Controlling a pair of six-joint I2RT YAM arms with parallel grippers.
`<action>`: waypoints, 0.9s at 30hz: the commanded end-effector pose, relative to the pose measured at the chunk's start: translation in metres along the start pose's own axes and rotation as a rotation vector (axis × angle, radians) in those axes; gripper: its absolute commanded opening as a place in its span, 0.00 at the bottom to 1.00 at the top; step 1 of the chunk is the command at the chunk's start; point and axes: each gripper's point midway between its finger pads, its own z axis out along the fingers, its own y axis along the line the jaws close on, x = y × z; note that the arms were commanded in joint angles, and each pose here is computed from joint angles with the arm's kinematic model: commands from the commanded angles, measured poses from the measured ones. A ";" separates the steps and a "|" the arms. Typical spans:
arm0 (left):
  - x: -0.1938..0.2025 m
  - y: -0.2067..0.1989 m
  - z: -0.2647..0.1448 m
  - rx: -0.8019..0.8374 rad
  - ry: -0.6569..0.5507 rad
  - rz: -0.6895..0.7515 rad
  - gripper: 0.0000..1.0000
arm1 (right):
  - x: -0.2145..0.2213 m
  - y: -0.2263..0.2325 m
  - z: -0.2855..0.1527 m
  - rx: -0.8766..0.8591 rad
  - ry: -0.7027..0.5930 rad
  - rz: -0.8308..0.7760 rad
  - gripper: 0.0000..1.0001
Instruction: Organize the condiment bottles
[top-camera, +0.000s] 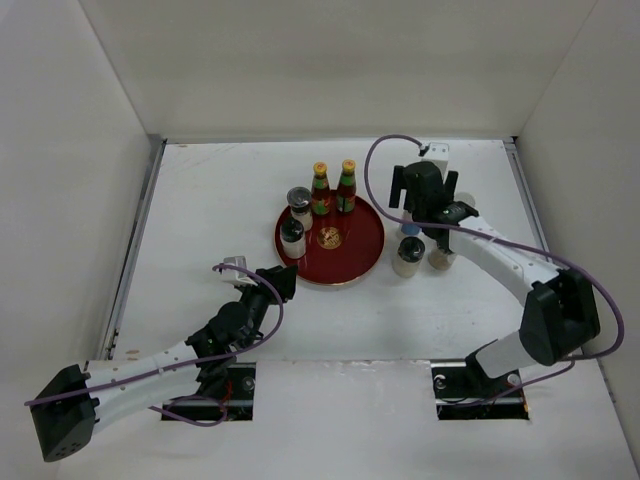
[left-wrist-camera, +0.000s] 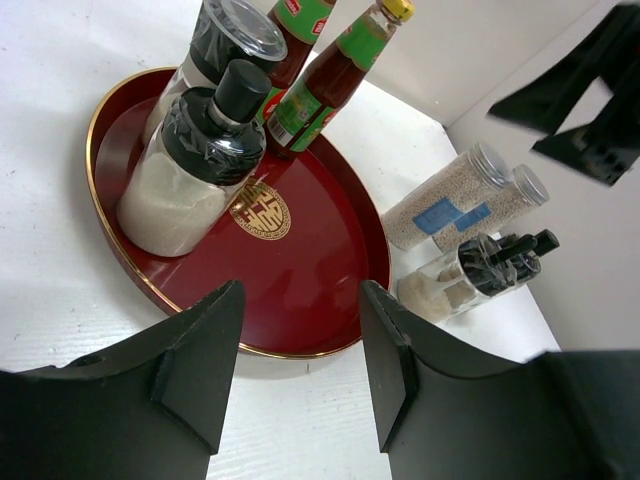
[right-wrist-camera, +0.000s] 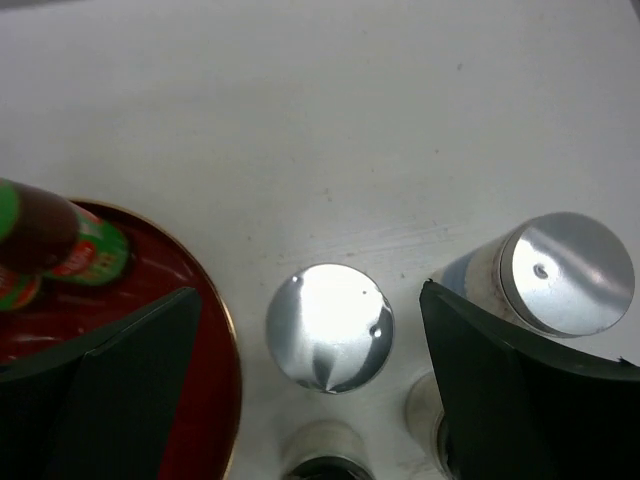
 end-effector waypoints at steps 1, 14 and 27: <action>0.000 0.001 -0.002 0.013 -0.010 -0.014 0.47 | 0.014 -0.007 0.005 0.029 0.044 -0.005 0.99; 0.001 0.001 -0.001 0.011 -0.006 -0.015 0.47 | 0.031 -0.002 0.029 0.017 0.094 0.026 0.71; 0.000 0.003 -0.001 0.004 -0.011 -0.015 0.47 | -0.070 0.043 -0.046 -0.130 -0.205 0.093 0.55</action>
